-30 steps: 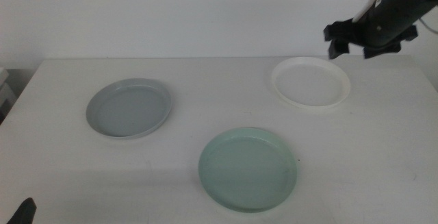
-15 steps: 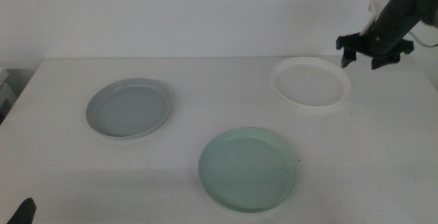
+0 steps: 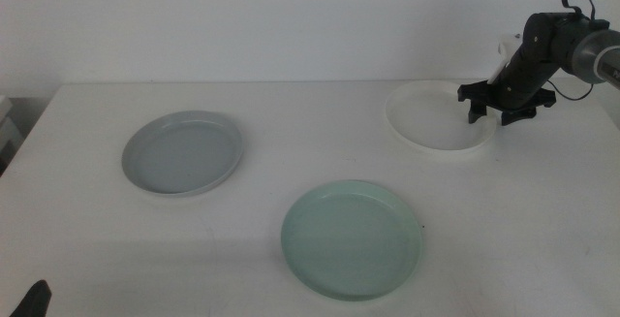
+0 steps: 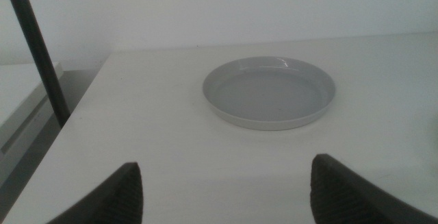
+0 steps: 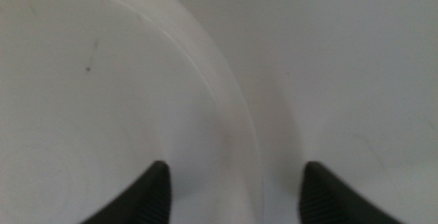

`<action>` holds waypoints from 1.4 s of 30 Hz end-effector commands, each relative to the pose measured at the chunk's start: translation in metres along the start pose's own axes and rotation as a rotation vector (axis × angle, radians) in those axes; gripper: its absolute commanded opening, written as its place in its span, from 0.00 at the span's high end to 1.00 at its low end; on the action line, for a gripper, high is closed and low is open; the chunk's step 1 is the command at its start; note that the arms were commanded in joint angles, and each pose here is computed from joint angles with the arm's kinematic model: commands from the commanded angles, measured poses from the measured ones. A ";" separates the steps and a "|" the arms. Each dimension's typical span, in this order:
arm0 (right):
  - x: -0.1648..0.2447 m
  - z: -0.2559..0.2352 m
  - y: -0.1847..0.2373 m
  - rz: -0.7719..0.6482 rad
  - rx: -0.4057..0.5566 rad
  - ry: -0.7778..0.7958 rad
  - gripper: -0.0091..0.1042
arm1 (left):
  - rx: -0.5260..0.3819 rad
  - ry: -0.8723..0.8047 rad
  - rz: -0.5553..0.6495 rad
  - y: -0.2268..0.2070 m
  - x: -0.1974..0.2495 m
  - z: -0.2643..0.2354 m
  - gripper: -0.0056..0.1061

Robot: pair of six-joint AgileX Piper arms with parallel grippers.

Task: Stack the three bowls on top of each other.

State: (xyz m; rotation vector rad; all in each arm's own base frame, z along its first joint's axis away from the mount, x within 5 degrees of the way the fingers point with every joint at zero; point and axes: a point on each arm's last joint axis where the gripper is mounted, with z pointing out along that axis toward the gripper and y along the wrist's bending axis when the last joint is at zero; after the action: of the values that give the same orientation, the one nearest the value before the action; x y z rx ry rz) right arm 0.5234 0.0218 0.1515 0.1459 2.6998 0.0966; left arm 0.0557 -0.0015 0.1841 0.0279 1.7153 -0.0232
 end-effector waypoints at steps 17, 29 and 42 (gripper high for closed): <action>-0.007 -0.146 0.017 0.022 -0.122 -0.278 0.93 | 0.002 -0.090 -0.012 0.000 -0.009 -0.002 0.23; 0.108 -0.219 0.096 -0.181 -0.280 -0.275 0.93 | 0.003 -0.090 -0.011 0.000 -0.009 -0.002 0.23; 0.180 -0.170 0.121 -0.213 -0.336 -0.194 0.93 | 0.003 -0.090 -0.011 0.000 -0.009 -0.002 0.23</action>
State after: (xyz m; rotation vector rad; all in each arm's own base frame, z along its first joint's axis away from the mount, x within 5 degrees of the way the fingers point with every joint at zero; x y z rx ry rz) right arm 0.2962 0.1528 0.2184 -0.2418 2.5935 0.4038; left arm 0.0557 -0.0014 0.1839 0.0279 1.7170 -0.0231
